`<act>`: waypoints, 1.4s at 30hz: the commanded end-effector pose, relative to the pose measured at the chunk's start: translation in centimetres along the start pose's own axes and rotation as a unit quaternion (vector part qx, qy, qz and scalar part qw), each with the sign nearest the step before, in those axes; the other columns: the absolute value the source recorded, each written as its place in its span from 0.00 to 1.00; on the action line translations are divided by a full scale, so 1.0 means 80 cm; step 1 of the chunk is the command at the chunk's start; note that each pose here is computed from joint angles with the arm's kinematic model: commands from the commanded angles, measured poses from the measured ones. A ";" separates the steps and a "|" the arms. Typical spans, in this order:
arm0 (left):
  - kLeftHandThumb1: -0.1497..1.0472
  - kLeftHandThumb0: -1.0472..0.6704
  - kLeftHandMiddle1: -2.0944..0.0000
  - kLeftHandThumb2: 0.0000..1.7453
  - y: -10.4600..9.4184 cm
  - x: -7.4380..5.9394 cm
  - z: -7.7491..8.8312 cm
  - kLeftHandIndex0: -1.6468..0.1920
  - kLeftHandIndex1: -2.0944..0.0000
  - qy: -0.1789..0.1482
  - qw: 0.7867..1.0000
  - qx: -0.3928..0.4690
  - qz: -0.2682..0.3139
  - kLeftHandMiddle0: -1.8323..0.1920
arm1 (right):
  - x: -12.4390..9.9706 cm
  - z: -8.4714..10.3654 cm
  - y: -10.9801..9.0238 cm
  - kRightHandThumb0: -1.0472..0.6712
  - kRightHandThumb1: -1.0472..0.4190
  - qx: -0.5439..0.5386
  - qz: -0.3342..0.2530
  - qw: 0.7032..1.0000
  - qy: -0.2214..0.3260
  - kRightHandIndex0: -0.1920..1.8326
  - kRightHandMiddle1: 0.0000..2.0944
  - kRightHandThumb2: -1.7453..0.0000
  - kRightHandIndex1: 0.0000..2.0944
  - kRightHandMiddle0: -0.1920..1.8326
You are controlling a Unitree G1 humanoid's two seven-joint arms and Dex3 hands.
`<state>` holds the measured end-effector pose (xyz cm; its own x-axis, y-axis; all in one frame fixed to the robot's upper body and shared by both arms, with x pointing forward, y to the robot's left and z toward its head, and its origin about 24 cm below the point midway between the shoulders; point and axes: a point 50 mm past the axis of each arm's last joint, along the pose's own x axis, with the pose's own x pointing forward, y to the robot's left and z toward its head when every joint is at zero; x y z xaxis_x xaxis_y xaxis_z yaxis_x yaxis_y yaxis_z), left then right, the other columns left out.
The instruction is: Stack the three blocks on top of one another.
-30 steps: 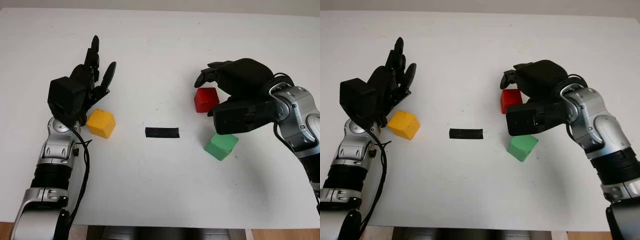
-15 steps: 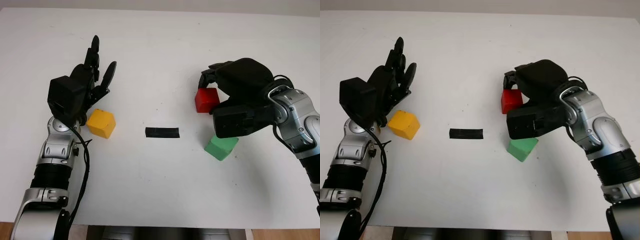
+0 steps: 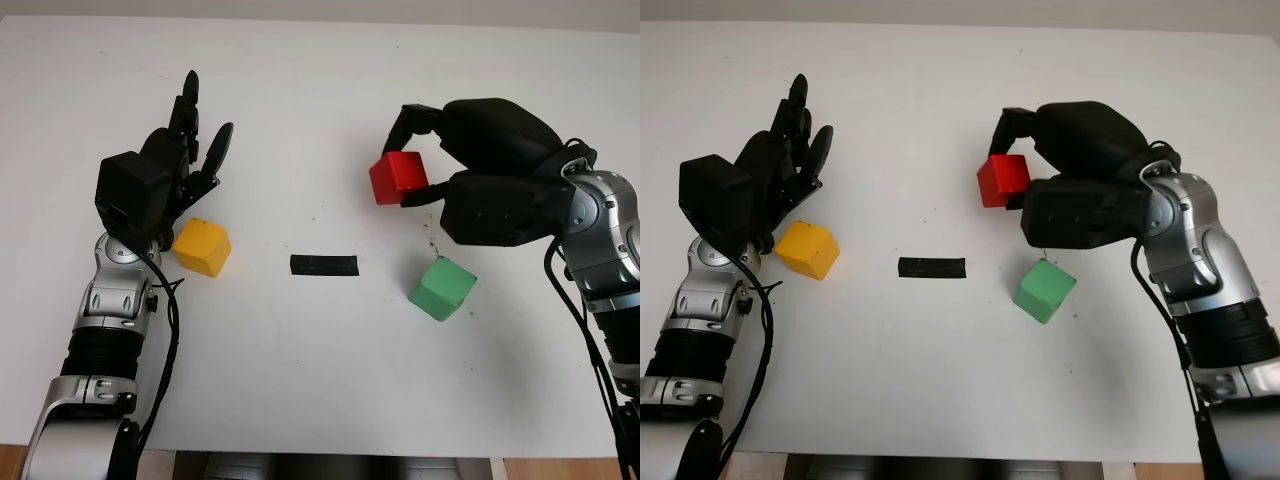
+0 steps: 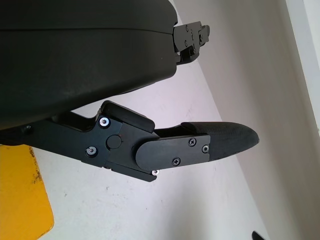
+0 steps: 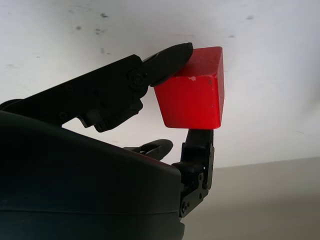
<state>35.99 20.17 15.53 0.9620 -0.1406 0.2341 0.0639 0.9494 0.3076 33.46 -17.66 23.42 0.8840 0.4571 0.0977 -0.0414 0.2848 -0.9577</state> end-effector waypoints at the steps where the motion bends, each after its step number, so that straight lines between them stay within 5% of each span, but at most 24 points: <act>1: 1.00 0.15 1.00 0.31 -0.001 -0.002 -0.001 1.00 1.00 -0.003 1.000 0.003 -0.003 1.00 | 0.000 0.012 -0.009 0.40 0.07 0.023 -0.009 0.999 -0.023 0.32 0.75 0.97 0.03 0.25; 11: 1.00 0.16 1.00 0.30 -0.001 -0.002 0.001 1.00 1.00 -0.008 1.000 -0.002 -0.005 1.00 | 0.003 0.045 0.007 0.40 0.06 0.083 0.072 0.991 -0.074 0.30 0.78 0.97 0.02 0.23; 19: 1.00 0.16 1.00 0.30 -0.002 -0.003 0.001 1.00 1.00 -0.007 1.000 -0.006 -0.002 1.00 | 0.013 0.060 0.036 0.38 0.09 0.027 0.127 0.985 -0.112 0.31 0.77 0.97 0.03 0.28; 31: 1.00 0.16 1.00 0.30 -0.003 -0.008 -0.004 1.00 1.00 -0.002 1.000 -0.011 0.004 1.00 | 0.019 0.062 0.061 0.39 0.05 0.041 0.150 0.988 0.002 0.30 0.80 0.97 0.02 0.24; 42: 1.00 0.15 1.00 0.29 -0.003 -0.011 -0.006 1.00 1.00 -0.001 1.000 -0.012 0.006 1.00 | 0.020 0.061 0.074 0.39 0.05 0.054 0.148 0.987 0.038 0.27 0.77 0.97 0.01 0.23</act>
<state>35.55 20.15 14.80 0.9651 -0.1348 0.2245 0.0660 0.9549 0.2896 32.51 -11.26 19.35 0.8613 0.4648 -0.2051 -0.3406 0.2288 -0.9119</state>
